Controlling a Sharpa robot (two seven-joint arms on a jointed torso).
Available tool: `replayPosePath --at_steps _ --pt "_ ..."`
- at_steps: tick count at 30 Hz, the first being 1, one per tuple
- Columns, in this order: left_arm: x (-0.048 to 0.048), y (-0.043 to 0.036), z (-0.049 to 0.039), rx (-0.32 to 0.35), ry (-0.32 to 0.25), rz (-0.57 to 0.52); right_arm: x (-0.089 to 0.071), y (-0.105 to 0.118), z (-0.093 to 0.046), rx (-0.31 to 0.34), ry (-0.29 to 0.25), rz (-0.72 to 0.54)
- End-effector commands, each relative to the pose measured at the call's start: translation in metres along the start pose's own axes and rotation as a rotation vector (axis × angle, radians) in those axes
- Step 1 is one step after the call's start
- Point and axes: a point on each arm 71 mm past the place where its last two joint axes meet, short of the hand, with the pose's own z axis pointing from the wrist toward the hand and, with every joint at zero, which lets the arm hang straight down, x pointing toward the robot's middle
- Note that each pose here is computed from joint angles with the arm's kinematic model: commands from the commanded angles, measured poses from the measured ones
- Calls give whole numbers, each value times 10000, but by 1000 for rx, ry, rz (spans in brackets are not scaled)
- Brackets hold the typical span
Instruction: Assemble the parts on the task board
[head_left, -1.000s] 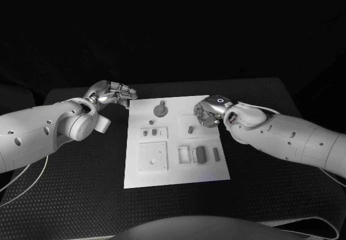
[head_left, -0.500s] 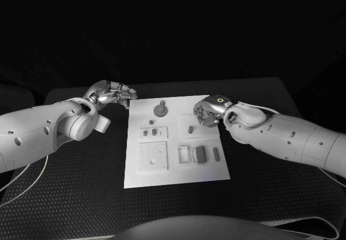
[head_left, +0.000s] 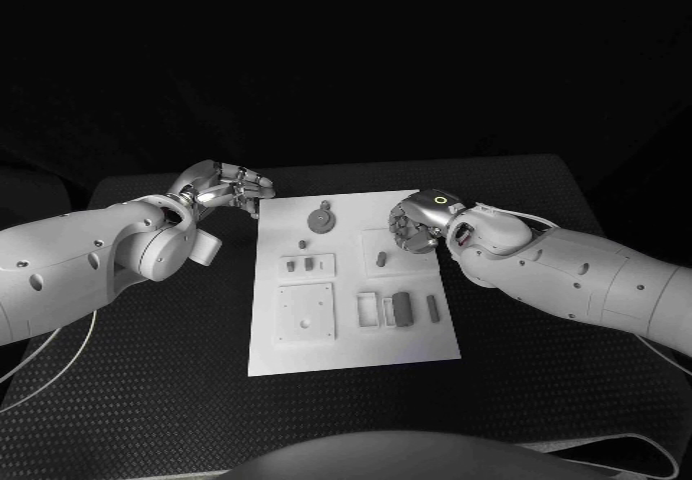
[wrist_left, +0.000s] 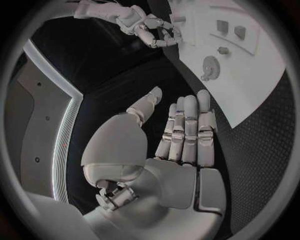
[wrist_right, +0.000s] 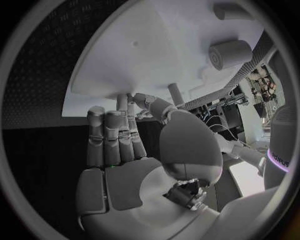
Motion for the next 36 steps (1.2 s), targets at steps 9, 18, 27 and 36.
replayPosePath --at_steps 9,18,27,36 --pt "10 -11 3 2 12 -10 104 60 -10 -20 54 -31" --pt "10 -11 3 2 12 -10 73 91 -1 -27 13 -44" --pt "-2 -6 3 1 9 -9 52 95 -13 -29 -11 -43" --pt "-5 -5 4 1 9 -9 40 103 -22 -29 -21 -39"
